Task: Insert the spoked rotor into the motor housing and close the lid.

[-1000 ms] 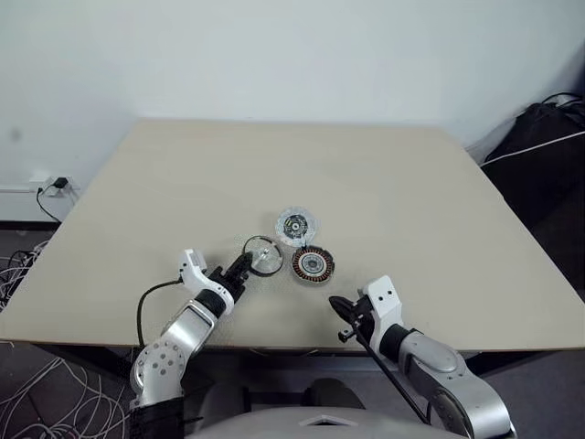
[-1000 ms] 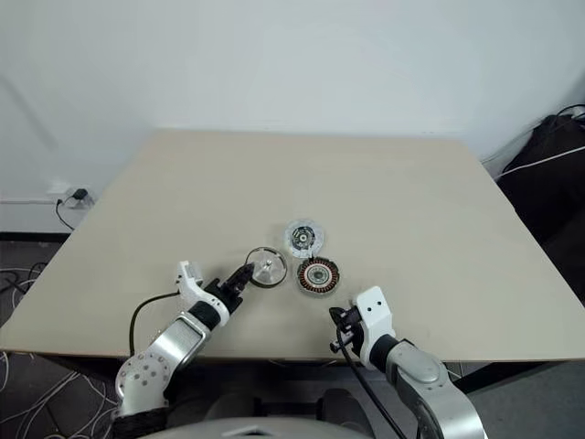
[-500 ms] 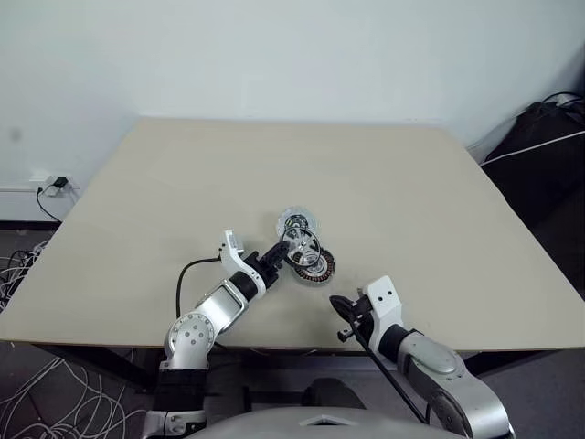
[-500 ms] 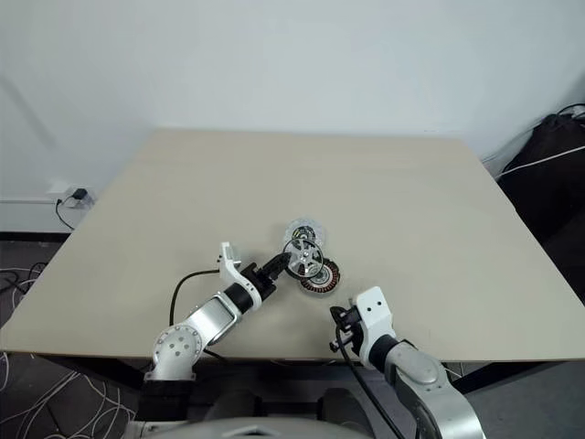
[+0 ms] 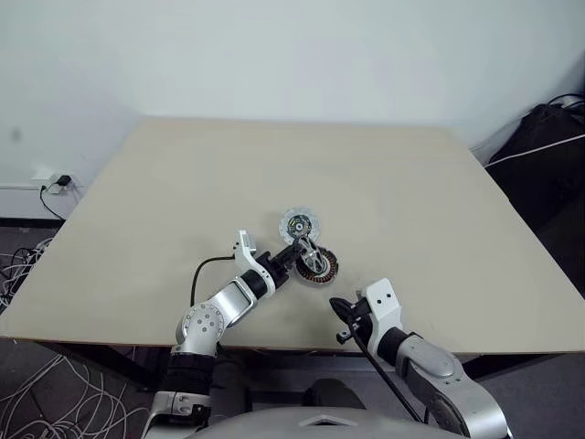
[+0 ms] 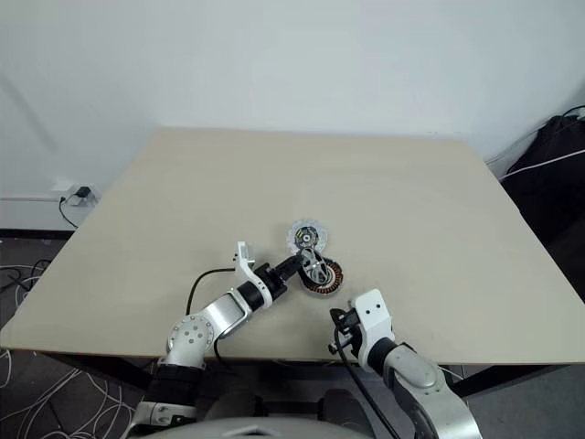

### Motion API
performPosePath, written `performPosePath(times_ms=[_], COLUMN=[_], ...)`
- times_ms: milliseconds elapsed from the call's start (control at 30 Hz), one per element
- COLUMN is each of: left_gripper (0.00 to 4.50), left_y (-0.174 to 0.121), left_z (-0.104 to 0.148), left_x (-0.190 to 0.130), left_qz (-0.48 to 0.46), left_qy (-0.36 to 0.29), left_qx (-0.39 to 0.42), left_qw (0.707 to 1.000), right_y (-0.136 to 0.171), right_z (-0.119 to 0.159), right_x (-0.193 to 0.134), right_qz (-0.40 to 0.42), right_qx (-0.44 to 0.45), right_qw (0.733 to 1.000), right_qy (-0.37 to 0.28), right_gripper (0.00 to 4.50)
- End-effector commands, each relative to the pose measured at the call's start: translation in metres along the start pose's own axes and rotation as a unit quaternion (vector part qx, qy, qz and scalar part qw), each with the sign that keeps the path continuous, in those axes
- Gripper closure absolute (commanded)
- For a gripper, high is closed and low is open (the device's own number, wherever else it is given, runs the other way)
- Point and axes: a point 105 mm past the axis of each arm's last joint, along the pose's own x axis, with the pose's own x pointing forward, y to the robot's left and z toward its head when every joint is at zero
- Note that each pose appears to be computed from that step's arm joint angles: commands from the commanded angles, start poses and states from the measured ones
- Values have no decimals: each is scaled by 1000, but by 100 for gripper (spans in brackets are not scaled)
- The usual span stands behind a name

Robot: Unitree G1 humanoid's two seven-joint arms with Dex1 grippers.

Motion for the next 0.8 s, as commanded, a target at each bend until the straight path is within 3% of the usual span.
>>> performPosePath(times_ms=[33,267,800], left_gripper=[321,110,110], left_y=[-58,-60,-38], left_z=[-12,-15,-16], left_x=[22,24,27], left_qz=[-117,-128,-58], left_qy=[-10,-2,8], left_qx=[-50,-58,-12], left_qw=[992,990,998], right_y=[2,2,2], right_z=[17,16,18], right_x=[-2,-2,1], right_qz=[1,-1,-1], right_qx=[-17,-17,-17], right_qw=[999,999,999], right_qy=[-32,-31,-35], right_gripper=[450,450,450])
